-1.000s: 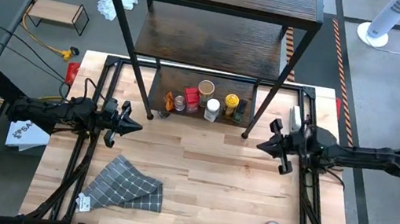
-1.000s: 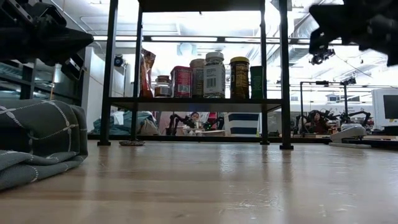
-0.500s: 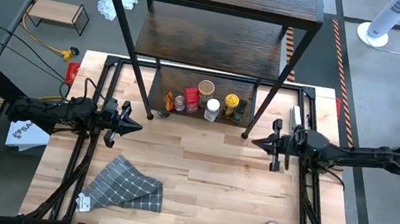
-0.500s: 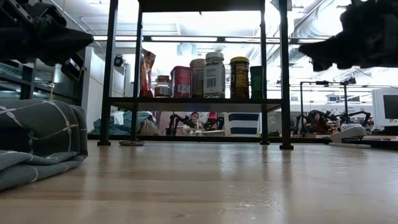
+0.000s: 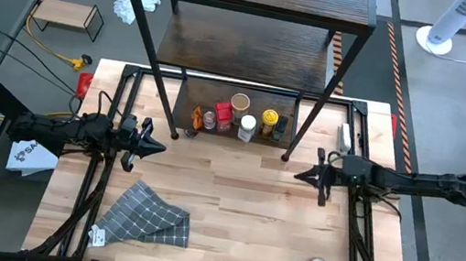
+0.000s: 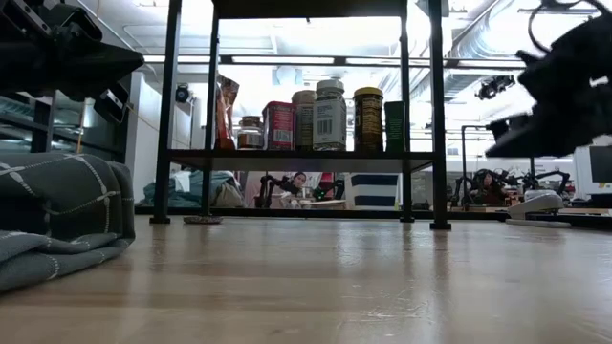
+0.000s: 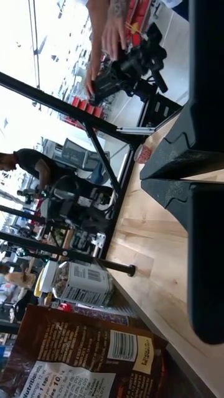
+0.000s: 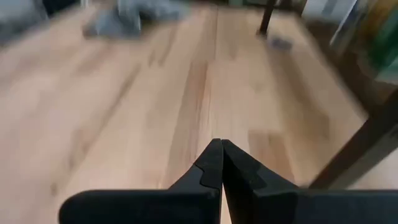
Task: Shelf spices
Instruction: Return to Home Position
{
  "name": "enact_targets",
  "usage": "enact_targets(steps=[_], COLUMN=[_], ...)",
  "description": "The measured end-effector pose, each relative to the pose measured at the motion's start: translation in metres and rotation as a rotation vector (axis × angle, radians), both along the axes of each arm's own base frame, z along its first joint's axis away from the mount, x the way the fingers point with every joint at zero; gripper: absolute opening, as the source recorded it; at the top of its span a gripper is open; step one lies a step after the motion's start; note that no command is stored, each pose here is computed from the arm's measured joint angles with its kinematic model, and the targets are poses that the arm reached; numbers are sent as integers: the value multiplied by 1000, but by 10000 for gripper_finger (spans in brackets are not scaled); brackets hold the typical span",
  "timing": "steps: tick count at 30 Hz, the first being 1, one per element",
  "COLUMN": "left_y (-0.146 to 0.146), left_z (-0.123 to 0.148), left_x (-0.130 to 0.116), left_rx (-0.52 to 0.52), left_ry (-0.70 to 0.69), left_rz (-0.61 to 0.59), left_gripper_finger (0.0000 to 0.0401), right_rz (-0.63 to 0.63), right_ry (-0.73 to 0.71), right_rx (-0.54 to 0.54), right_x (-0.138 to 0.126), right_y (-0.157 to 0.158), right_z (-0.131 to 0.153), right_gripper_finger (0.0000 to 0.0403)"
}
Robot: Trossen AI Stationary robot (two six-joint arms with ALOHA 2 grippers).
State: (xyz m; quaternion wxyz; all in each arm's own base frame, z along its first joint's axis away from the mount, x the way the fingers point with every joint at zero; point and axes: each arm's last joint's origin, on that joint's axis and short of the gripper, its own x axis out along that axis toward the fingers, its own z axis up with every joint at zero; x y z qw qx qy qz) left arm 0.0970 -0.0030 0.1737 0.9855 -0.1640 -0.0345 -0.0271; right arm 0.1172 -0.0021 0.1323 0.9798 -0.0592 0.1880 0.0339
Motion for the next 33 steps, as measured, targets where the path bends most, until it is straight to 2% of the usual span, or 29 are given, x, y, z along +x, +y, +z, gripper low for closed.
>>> enact_targets(steps=[8, 14, 33], left_y=[0, 0, 0], left_z=[-1, -1, -1], left_x=[0, 0, 0], left_rx=[0, 0, 0], left_ry=[6, 6, 9], left_rz=[1, 1, 1], left_gripper_finger=[5, 5, 5], right_rz=[-45, -57, -63], right_ry=[-291, -406, -405], right_rx=[47, 35, 31], right_x=[-13, -20, -20], right_y=[-2, -3, -3], right_z=[27, 36, 36], right_gripper_finger=[0, 0, 0])
